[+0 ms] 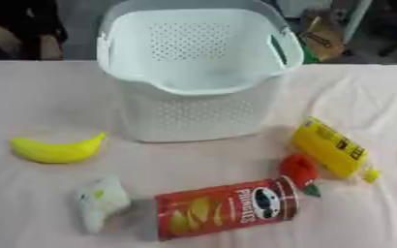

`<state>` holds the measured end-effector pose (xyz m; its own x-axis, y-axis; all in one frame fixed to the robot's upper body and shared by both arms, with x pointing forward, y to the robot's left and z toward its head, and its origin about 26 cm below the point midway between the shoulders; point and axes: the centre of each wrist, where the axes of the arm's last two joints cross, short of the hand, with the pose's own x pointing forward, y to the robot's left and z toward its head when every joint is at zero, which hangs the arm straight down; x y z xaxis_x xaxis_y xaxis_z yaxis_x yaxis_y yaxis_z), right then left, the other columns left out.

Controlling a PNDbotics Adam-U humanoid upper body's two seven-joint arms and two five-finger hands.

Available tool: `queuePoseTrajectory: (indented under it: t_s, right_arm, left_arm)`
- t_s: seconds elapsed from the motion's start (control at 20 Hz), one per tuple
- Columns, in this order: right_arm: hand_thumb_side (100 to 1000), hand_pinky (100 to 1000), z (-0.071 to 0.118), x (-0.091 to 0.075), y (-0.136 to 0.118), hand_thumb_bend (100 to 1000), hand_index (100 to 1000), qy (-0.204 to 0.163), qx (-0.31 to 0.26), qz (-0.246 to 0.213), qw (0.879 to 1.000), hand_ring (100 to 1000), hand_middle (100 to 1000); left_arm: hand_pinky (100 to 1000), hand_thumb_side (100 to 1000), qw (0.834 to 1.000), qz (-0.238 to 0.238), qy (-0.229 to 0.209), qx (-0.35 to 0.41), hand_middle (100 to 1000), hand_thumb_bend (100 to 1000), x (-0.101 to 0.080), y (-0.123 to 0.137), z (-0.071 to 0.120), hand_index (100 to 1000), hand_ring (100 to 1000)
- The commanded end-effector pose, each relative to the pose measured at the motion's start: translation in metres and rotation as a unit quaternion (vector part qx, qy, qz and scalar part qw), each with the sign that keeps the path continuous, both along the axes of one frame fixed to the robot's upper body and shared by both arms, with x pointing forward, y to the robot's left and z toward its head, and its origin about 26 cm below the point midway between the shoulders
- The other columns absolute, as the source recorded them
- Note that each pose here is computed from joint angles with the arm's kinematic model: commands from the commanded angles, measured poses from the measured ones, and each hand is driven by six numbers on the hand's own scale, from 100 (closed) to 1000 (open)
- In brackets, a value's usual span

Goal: Pick up objects on the table and place them in the box.

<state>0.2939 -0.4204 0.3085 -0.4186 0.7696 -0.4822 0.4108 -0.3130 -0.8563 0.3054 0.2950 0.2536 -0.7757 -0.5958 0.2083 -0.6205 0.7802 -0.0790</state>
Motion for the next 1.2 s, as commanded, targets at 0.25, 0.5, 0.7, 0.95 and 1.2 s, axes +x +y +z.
queuePoseTrajectory:
  t_s: [0.25, 0.5, 0.7, 0.95, 1.2]
  right_arm:
    - [918, 874, 0.019, 0.014, 0.014, 100, 928, -0.022, -0.011, 0.024, 0.999, 899, 891]
    - [923, 874, 0.026, 0.024, 0.026, 100, 928, -0.025, -0.008, 0.050, 0.998, 900, 892]
    - [927, 877, 0.028, 0.032, 0.032, 100, 930, -0.026, 0.004, 0.063, 0.998, 903, 895]
    - [985, 884, 0.025, 0.040, 0.033, 100, 949, -0.015, 0.012, 0.061, 0.998, 913, 906]
    - [1000, 921, 0.017, 0.049, 0.029, 100, 1000, 0.029, -0.002, 0.050, 0.998, 959, 926]
  left_arm:
    - [702, 1000, 1.000, -0.016, -0.010, 0.008, 683, 100, -0.001, -0.004, 0.008, 742, 671]
    - [702, 1000, 1.000, -0.023, -0.010, 0.010, 685, 100, -0.001, -0.007, 0.008, 742, 672]
    - [702, 1000, 1.000, -0.025, -0.010, 0.009, 686, 100, -0.001, -0.007, 0.008, 743, 673]
    - [702, 1000, 1.000, -0.027, -0.010, 0.007, 687, 100, 0.000, -0.008, 0.008, 744, 673]
    - [702, 1000, 1.000, -0.027, -0.010, 0.006, 688, 100, 0.000, -0.008, 0.008, 744, 674]
